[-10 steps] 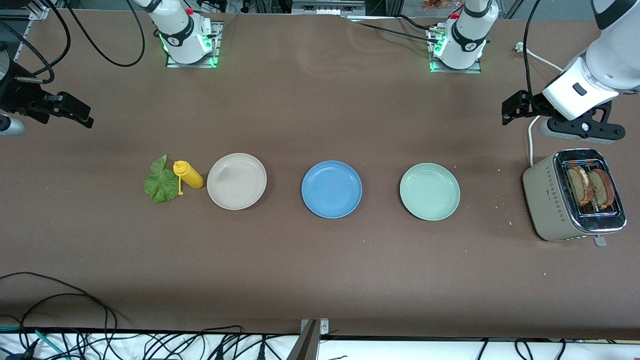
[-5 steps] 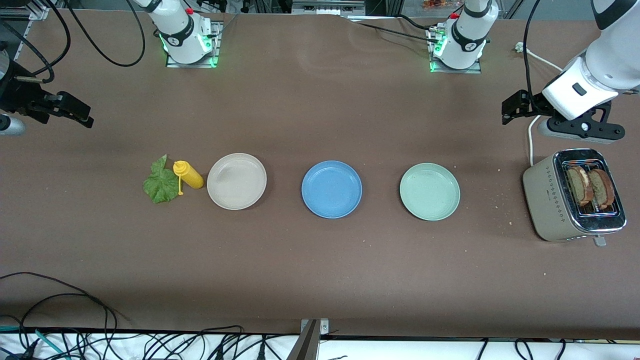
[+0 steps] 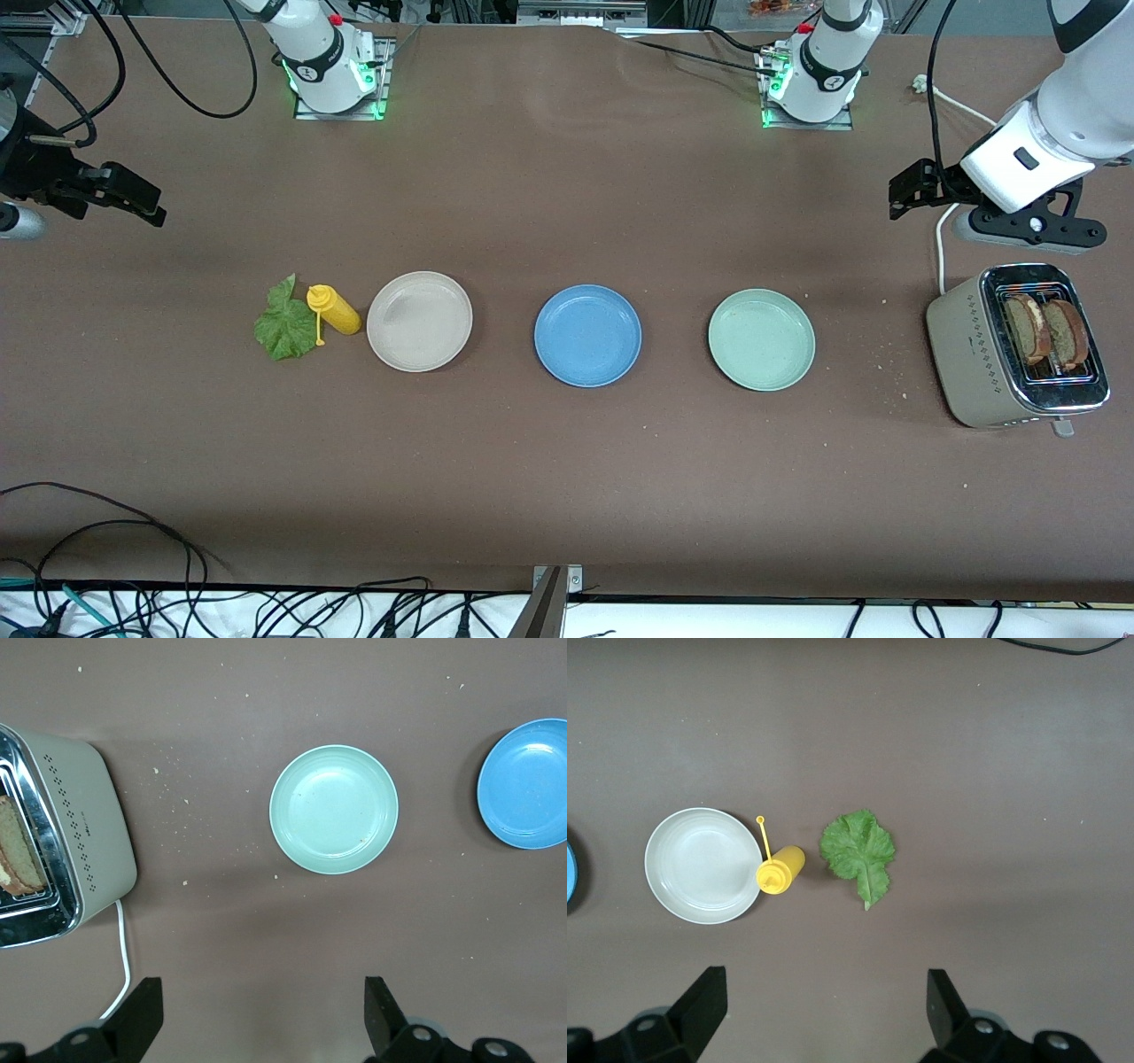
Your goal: Make sandwich in blue plate with both arms
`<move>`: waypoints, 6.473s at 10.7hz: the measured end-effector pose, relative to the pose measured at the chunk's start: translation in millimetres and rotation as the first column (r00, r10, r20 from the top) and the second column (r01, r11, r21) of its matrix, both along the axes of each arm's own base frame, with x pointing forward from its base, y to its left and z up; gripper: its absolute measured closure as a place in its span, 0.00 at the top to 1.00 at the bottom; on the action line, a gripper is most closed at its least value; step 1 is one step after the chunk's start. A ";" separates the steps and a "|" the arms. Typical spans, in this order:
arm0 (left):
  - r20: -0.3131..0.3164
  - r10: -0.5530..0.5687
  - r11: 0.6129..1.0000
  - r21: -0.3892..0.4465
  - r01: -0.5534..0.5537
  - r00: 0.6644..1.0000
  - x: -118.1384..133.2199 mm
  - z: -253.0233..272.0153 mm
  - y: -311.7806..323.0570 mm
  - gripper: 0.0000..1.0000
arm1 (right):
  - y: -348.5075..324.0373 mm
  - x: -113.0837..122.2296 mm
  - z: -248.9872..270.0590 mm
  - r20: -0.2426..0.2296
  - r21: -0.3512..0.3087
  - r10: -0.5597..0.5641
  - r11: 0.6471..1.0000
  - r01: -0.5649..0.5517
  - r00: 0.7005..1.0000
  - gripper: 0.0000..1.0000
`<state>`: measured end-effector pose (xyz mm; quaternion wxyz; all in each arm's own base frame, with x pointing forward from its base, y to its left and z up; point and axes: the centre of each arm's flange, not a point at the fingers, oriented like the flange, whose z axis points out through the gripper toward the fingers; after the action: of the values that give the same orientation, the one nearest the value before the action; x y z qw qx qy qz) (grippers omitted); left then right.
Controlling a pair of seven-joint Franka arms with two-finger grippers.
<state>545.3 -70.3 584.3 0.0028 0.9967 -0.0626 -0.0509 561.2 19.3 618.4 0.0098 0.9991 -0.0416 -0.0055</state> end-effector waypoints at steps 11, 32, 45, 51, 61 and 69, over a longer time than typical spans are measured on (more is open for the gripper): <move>-0.100 0.005 0.989 0.149 0.010 0.995 44.1 -73.8 26.6 1.00 | 0.5 0.0 0.0 0.000 0.000 0.001 1.000 -0.001 1.000 1.00; -0.014 0.078 0.997 -0.001 -0.078 0.997 35.7 18.7 60.9 1.00 | 3.1 -0.1 0.3 0.000 0.000 0.005 1.000 -0.005 1.000 1.00; -0.013 0.077 0.997 -0.001 -0.077 0.997 35.6 19.0 60.3 1.00 | 2.9 -0.1 0.3 0.000 0.001 0.005 1.000 -0.005 1.000 1.00; -0.013 0.076 0.997 -0.001 -0.076 0.997 35.6 19.0 60.0 1.00 | 3.0 -0.1 0.3 0.000 0.001 0.005 1.000 -0.005 1.000 1.00; -0.013 0.076 0.997 -0.001 -0.076 0.997 35.6 19.1 60.0 1.00 | 3.1 -0.2 0.3 0.000 0.001 0.005 1.000 -0.005 1.000 1.00; -0.019 0.121 0.993 0.003 -0.120 0.993 40.3 10.9 85.3 1.00 | 11.4 -0.8 0.8 0.001 0.002 0.020 1.000 -0.020 1.000 1.00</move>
<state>585.6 15.0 595.3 0.0054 0.9982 -0.0022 -0.0602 560.5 30.7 619.2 0.0091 0.9994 -0.0315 -0.0052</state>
